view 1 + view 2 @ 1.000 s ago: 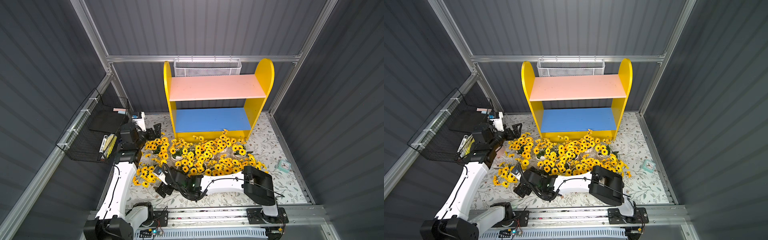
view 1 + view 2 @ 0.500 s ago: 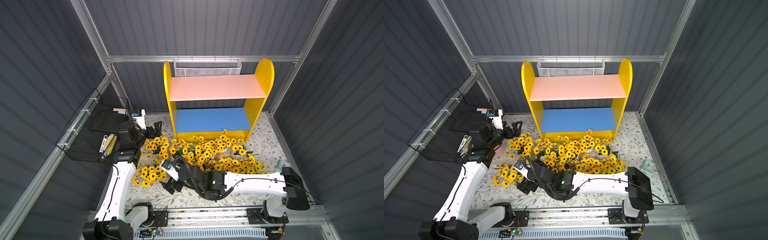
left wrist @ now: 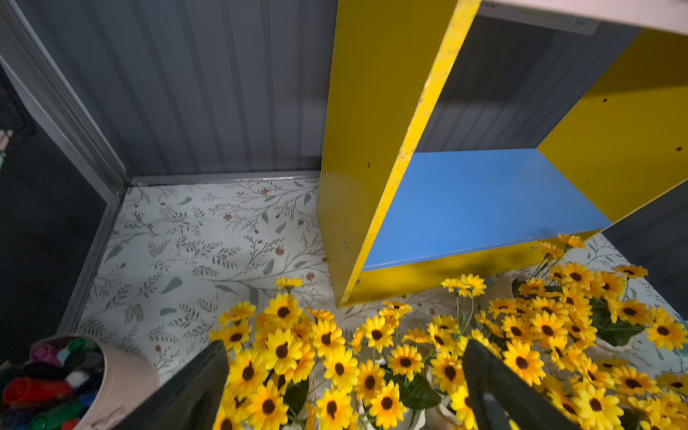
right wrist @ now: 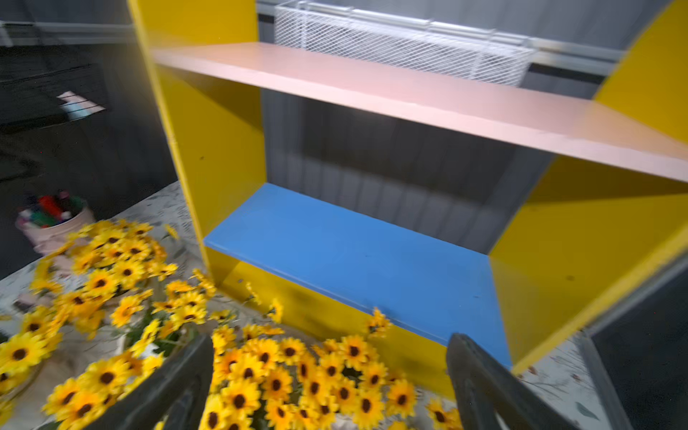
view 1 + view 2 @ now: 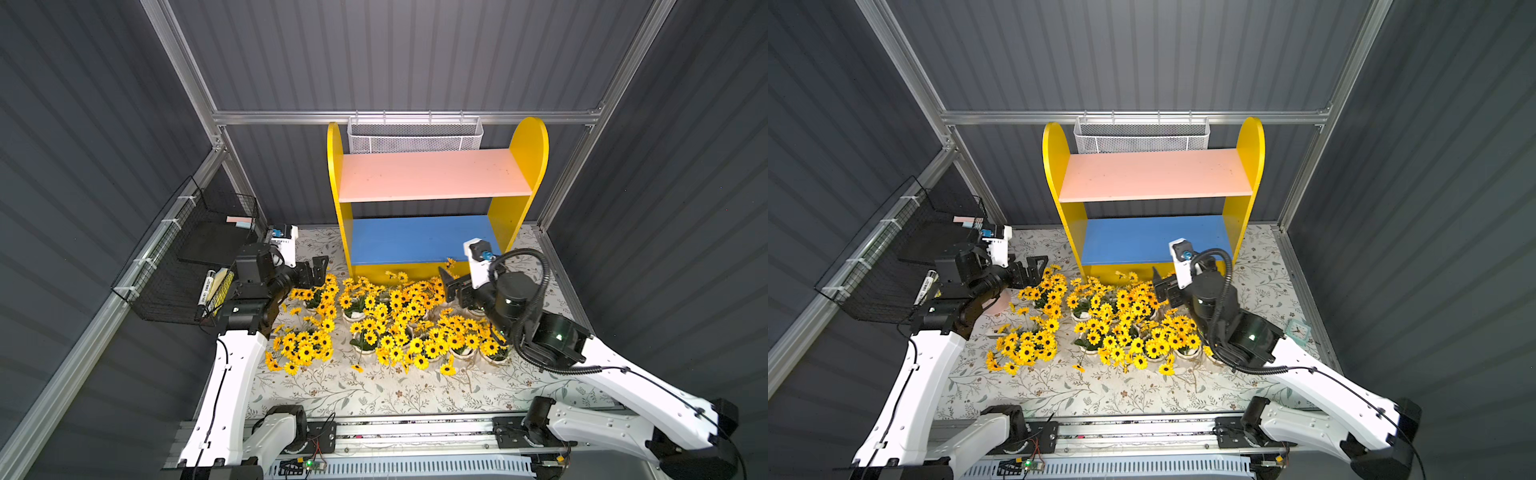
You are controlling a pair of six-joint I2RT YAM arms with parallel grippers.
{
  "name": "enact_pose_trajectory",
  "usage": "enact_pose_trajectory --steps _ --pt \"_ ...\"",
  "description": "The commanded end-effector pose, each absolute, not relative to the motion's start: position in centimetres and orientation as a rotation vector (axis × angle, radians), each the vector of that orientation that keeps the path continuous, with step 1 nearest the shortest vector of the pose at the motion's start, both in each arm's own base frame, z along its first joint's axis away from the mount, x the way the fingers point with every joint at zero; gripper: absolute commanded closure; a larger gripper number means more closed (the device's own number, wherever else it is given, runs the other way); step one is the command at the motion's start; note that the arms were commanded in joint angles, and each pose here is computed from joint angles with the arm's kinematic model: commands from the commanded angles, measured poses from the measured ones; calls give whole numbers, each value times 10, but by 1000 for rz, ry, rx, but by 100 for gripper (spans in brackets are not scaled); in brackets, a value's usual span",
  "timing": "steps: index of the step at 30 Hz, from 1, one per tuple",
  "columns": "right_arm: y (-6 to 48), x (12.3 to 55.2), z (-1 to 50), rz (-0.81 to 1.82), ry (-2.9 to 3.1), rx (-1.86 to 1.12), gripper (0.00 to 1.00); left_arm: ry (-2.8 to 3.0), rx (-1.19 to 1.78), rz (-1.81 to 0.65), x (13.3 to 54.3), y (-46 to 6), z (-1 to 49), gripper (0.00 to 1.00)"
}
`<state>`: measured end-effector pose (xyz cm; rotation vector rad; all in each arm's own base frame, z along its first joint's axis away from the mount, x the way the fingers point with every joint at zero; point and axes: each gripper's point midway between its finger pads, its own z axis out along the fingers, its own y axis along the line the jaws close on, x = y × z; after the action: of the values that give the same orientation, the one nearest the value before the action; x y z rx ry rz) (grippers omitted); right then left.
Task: Take the sunflower pots off the shelves
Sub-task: Place the sunflower pot at the center of the board.
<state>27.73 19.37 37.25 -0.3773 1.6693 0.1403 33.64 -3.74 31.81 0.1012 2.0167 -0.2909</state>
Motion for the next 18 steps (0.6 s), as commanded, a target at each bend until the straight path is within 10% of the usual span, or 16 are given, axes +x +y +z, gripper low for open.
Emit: enact_pose_trajectory --steps 1,18 --pt "147 281 371 -87 1658 -313 1 2129 101 -259 315 -34 295 1" --pt "-37 302 323 -354 1608 124 1 2210 34 101 295 14 253 1"
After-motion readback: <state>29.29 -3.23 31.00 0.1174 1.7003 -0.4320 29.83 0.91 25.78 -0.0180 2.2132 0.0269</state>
